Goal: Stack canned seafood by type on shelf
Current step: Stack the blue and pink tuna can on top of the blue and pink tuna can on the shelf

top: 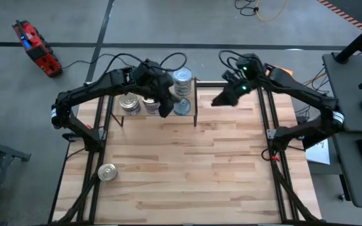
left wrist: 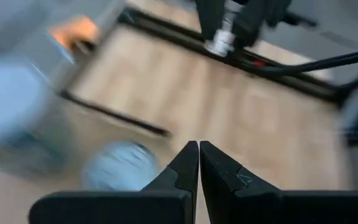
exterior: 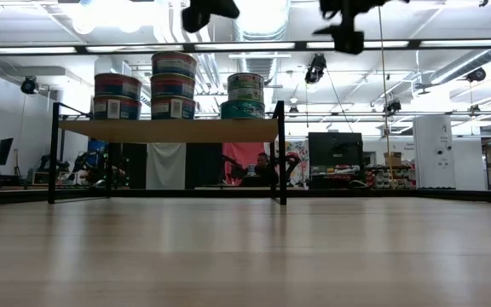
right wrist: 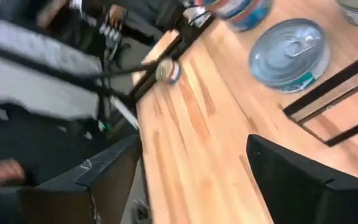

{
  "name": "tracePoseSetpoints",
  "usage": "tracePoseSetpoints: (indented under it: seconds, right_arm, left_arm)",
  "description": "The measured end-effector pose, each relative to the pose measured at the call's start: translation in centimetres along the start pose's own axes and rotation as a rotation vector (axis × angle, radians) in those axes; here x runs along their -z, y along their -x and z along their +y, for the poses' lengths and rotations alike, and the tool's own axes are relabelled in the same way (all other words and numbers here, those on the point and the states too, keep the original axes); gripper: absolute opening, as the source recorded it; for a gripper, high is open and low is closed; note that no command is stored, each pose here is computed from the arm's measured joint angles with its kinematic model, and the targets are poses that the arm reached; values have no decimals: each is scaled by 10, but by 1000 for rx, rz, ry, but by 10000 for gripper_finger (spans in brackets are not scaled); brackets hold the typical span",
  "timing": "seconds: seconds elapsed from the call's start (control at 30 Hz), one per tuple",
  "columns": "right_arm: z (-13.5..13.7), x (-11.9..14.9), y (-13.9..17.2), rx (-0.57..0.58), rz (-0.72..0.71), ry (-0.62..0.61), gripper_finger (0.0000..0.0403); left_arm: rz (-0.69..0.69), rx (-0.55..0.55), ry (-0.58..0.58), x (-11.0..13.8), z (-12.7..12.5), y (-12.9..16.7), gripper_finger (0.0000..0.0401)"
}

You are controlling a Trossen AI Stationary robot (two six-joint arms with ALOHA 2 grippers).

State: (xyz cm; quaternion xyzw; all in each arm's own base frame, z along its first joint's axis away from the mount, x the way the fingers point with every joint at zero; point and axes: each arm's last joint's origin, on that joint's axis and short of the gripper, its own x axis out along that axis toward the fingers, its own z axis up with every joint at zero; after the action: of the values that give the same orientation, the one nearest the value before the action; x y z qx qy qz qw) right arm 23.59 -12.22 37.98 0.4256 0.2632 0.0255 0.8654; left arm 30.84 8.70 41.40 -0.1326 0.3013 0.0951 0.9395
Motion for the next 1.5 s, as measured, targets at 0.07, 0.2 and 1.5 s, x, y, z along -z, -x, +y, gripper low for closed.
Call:
tracePoseSetpoints:
  seconds: [0.07, 0.2, 1.5]
  right_arm:
    - [10, 8, 7, -4, -1, 83, 285]
    - [28, 15, 15, -24, -41, 183, 265]
    - [22, 29, -7, -21, 40, 358, 210]
  left_arm:
    - [63, 85, 121, 5, -6, 2, 0]
    - [252, 200, 269, 20, -27, 7, 0]
    - [1185, -837, 664, 294, -95, -17, 0]
